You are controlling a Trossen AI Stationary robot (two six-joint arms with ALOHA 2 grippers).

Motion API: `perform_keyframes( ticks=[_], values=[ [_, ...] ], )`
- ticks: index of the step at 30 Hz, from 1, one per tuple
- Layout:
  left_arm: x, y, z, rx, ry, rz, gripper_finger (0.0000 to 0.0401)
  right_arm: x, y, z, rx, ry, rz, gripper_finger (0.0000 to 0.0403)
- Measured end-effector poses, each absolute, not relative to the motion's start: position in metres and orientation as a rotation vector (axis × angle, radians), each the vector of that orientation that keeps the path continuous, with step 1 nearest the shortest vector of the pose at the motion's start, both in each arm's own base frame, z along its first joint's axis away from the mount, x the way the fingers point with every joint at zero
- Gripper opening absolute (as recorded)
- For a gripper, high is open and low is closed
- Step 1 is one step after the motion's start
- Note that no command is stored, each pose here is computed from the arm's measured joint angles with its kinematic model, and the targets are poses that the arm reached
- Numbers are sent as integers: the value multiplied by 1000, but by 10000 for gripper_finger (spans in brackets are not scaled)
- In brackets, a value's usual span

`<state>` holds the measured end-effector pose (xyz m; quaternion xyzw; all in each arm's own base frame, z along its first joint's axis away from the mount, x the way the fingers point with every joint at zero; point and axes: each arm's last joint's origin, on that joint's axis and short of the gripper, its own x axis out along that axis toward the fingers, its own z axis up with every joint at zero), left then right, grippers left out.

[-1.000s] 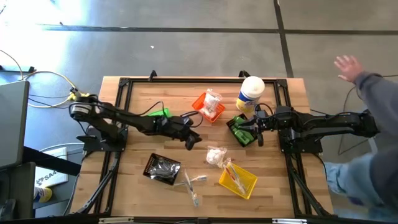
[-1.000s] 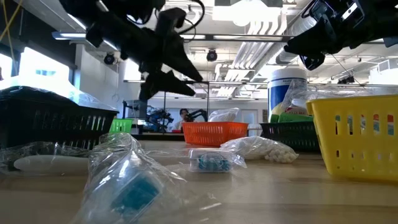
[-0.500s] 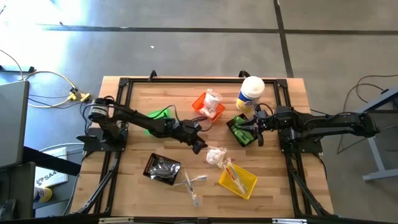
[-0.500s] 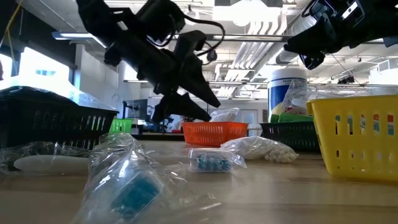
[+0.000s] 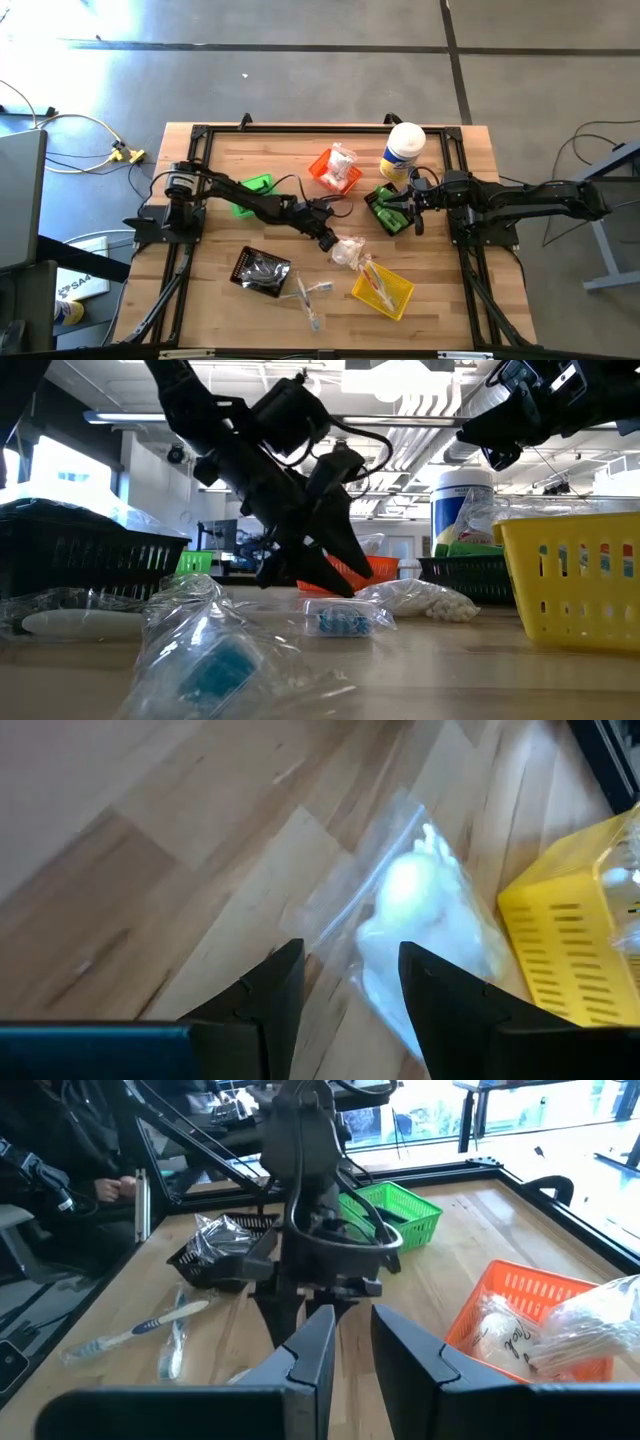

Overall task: Pick & Place Travel size toiletries
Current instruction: Put the white cotton pack into the orange bin

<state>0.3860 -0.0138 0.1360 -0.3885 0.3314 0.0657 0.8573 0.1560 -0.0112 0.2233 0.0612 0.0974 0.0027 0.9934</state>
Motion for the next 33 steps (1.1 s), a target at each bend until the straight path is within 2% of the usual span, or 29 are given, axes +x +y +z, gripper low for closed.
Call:
perform_keyframes(
  ticks=[18,22,29,33],
  values=[
    [407,-17,122,-836,729,69,157,156,-11,223,101,195,12,61],
    [406,-16,121,-819,729,67,123,156,-11,223,101,195,12,61],
    [406,-16,121,-810,729,65,18,156,-11,223,101,195,12,61],
    [406,-16,121,-811,729,65,8,156,-11,223,101,195,11,61]
  ],
)
